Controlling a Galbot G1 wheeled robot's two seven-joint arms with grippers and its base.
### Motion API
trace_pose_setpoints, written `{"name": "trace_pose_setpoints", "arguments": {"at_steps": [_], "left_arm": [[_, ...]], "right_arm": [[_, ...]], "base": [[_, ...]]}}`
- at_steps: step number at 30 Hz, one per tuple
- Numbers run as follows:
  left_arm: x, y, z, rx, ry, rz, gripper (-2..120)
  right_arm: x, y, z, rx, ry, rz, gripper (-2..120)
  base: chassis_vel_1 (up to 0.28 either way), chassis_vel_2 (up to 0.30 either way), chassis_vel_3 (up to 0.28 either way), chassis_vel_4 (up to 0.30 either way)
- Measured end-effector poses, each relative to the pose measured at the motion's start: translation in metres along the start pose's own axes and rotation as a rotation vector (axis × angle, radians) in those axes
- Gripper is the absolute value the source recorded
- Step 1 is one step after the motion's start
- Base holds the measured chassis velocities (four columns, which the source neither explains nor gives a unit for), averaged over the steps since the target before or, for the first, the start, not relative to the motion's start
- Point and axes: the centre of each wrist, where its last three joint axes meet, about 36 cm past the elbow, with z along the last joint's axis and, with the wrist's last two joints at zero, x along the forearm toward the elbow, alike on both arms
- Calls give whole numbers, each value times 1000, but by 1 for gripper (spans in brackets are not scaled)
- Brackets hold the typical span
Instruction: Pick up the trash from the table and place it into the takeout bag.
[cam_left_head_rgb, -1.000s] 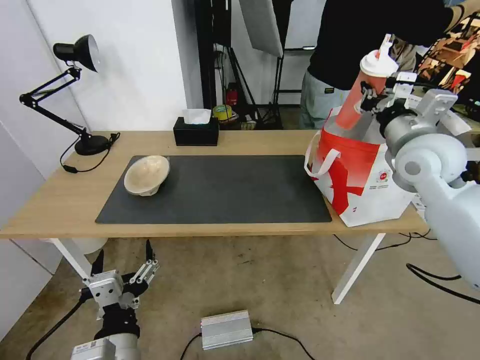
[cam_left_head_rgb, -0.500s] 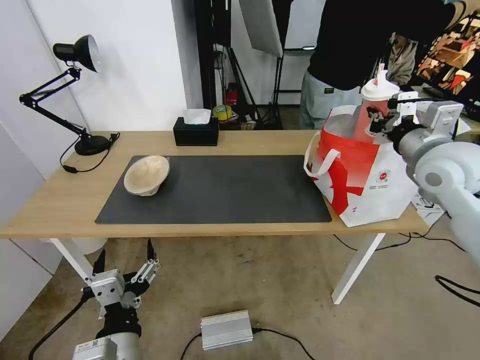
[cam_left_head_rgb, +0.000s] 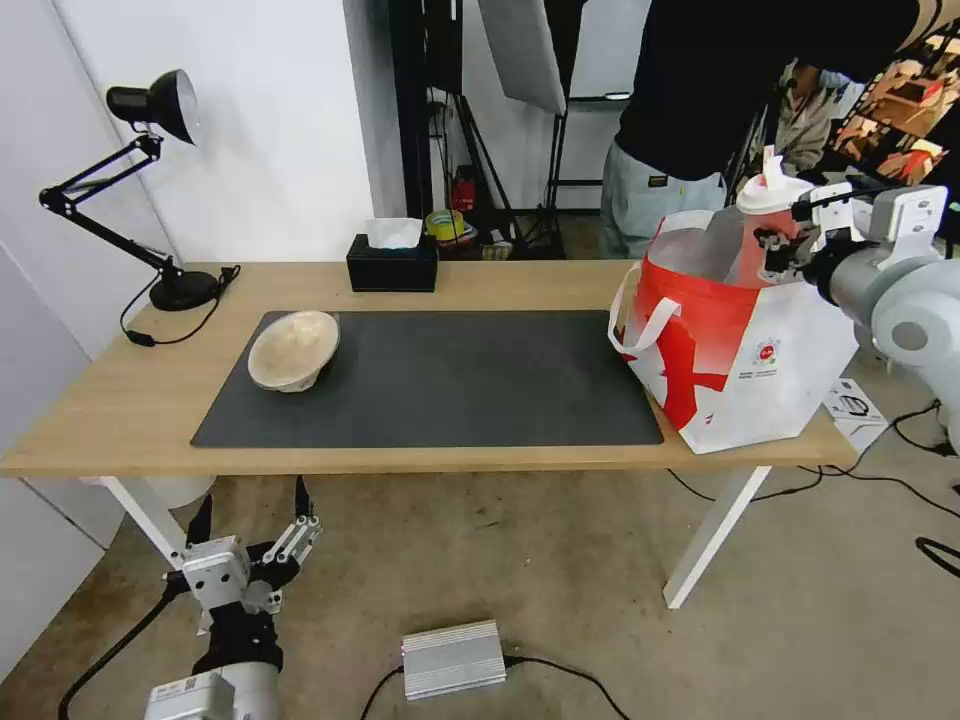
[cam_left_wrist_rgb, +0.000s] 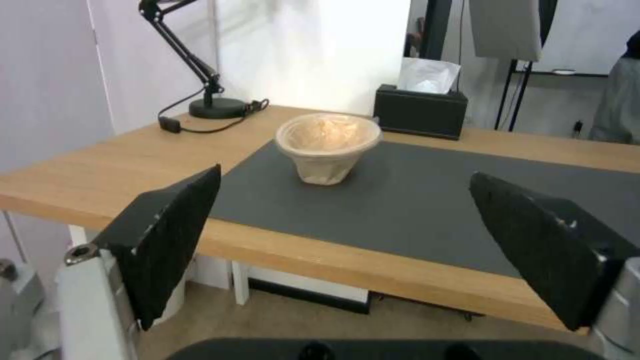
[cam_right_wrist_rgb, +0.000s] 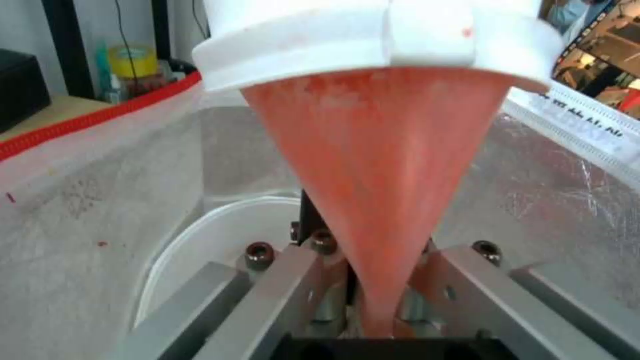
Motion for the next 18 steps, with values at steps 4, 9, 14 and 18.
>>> {"name": "trace_pose_setpoints", "arguments": {"at_steps": [4,9,14,18], "left_arm": [[1,0,0,-1,2,1,100],[1,1,0,-4,1,2,100],[1,1,-1,-3,1,2,100],[1,1,-1,-3,-1,2,100]], "right_arm": [[-4,-1,-1,7,16,-13,3],[-12,0,-2,21,31,-22,3],[-21,3,1,30,53,-25,3],[-25,4,3,38,66,-30,3]], "base": [[0,0,0,0],[0,0,0,0],[0,0,0,0],[0,0,0,0]]}}
